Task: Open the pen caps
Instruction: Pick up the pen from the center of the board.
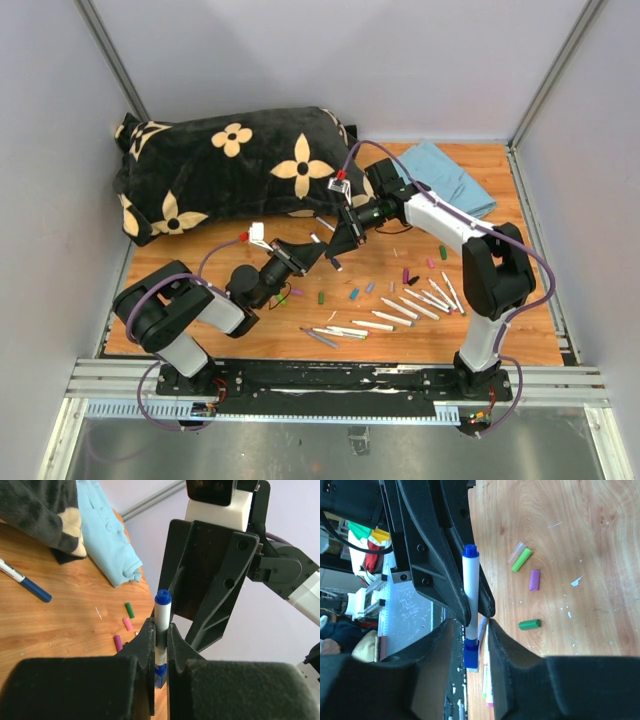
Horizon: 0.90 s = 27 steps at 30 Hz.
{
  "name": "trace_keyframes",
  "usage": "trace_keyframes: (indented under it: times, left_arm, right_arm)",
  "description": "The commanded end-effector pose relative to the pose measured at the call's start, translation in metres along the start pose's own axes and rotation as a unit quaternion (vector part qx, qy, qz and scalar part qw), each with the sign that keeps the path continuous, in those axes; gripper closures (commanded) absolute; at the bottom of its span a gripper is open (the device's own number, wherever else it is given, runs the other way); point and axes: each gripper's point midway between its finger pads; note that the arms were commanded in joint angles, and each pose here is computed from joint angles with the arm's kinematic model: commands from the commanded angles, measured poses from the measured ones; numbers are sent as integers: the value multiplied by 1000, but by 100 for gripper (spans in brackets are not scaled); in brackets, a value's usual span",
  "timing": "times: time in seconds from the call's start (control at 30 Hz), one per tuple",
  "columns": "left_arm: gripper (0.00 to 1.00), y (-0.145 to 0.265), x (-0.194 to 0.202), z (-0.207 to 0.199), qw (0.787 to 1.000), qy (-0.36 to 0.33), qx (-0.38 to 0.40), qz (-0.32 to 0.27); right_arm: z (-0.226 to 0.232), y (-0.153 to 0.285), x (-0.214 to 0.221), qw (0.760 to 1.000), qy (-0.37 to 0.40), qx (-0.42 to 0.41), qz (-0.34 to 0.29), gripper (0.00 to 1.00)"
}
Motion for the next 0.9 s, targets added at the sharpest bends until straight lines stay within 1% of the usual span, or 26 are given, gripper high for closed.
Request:
trace_keyframes:
  times: [0.0, 0.07, 0.13, 0.27, 0.4, 0.57, 0.7, 0.87]
  left_arm:
    - [100, 5, -35, -49, 992, -13, 106, -64]
    - [100, 8, -34, -49, 992, -15, 114, -53]
    - [100, 11, -34, -47, 992, -13, 120, -42]
    - [100, 19, -34, -47, 990, -16, 139, -17]
    - [100, 29, -29, -46, 988, -28, 153, 22]
    - [100, 33, -15, -39, 984, -60, 141, 87]
    - [100, 35, -1, -34, 976, -96, 126, 148]
    - [100, 38, 5, -35, 962, -140, 115, 206]
  right_arm:
    - [20, 3, 4, 999, 47, -2, 4, 54]
    - [20, 6, 4, 998, 62, 10, 4, 42]
    - [22, 9, 4, 997, 76, 21, 4, 34]
    - [22, 16, 3, 993, 107, 47, 6, 27]
    - [25, 28, 0, 987, 143, 72, 4, 27]
    - [31, 42, -4, 975, 194, 104, -2, 27]
    - [39, 52, -6, 965, 234, 118, -7, 27]
    - [54, 64, -8, 946, 297, 129, -12, 27]
Point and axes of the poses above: each gripper's point midway between its finger pads, its own y axis back along the fingers, its own z axis along the line the jaws close on, x = y × z, and after that the axes turned 14 degrees about -y, right-handed
